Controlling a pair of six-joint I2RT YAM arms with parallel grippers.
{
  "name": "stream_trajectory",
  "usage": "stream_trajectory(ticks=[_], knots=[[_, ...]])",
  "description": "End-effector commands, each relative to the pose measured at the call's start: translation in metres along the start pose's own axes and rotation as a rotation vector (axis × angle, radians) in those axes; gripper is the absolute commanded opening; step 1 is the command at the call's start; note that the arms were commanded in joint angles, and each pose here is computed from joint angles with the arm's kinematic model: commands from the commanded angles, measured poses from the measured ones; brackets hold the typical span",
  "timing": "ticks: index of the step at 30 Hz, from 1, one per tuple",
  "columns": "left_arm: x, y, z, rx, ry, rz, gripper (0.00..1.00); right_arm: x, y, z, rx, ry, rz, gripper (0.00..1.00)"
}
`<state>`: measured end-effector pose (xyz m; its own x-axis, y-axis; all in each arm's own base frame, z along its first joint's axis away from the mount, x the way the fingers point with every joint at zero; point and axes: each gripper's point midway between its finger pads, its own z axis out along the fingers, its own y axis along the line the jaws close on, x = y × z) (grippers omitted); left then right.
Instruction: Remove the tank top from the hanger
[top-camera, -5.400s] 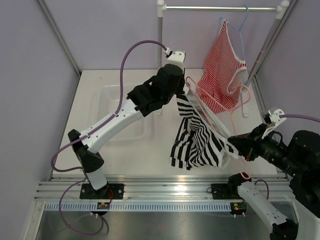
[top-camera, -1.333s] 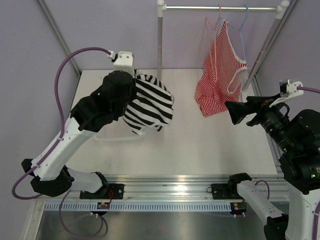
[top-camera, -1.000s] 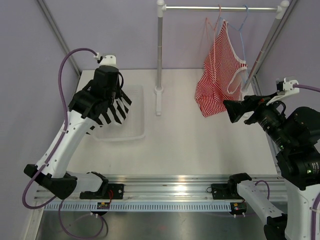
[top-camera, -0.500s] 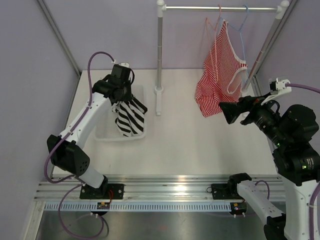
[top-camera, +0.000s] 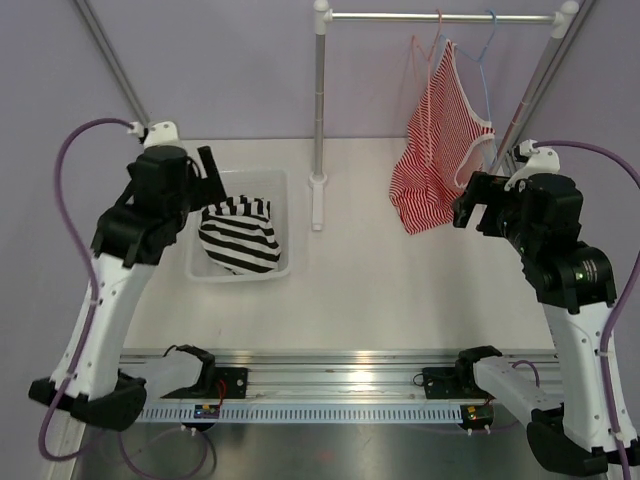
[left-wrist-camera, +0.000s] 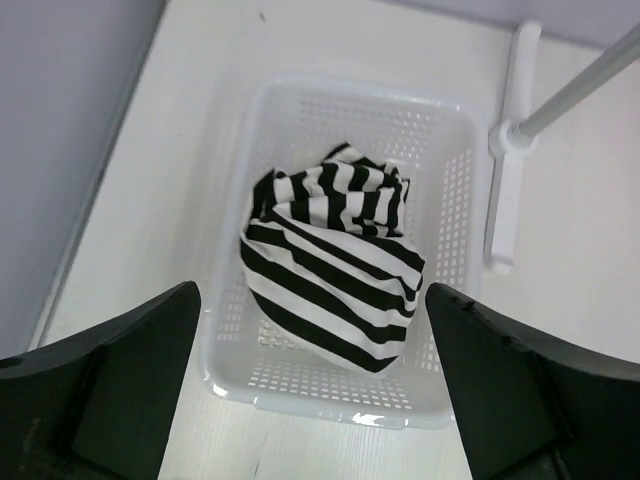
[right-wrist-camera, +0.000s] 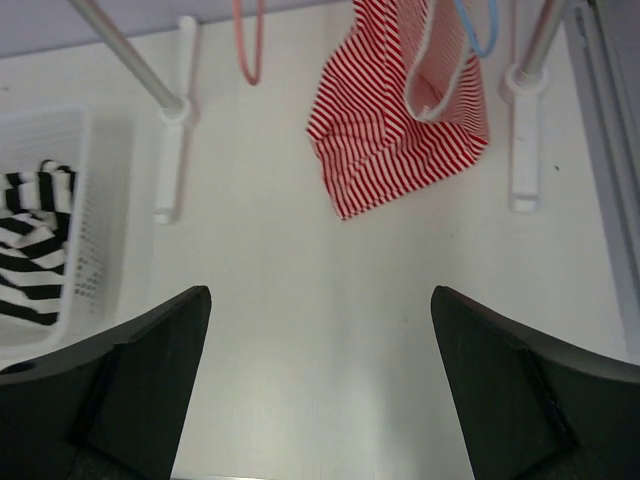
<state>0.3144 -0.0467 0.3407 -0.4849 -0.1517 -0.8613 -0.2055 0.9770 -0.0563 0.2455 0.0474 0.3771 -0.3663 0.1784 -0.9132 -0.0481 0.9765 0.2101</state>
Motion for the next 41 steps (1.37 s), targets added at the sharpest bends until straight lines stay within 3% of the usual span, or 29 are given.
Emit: stream_trajectory(ticks=[1,4,12,16,23,41], knots=[[-0.01,0.041,-0.049,-0.064,-0.124,-0.028,0.99,0.011,-0.039,-0.006,0.211,0.04,-0.037,0.99],[0.003,0.061,-0.082,-0.035,-0.175,-0.039,0.99,0.012,-0.042,-0.017,0.215,0.024,-0.054,1.0],[0.066,0.092,-0.101,-0.042,-0.121,-0.007,0.99,0.015,-0.033,-0.048,0.13,-0.044,-0.041,0.99],[0.076,0.086,-0.121,0.076,-0.161,-0.043,0.99,0.016,-0.024,-0.06,0.057,-0.117,-0.053,1.0],[0.082,0.075,-0.136,0.19,-0.179,-0.065,0.99,0.026,-0.002,-0.042,-0.062,-0.045,-0.086,0.99],[0.074,0.094,-0.142,0.119,-0.248,-0.062,0.99,0.017,-0.02,-0.043,0.054,-0.075,-0.057,0.99]])
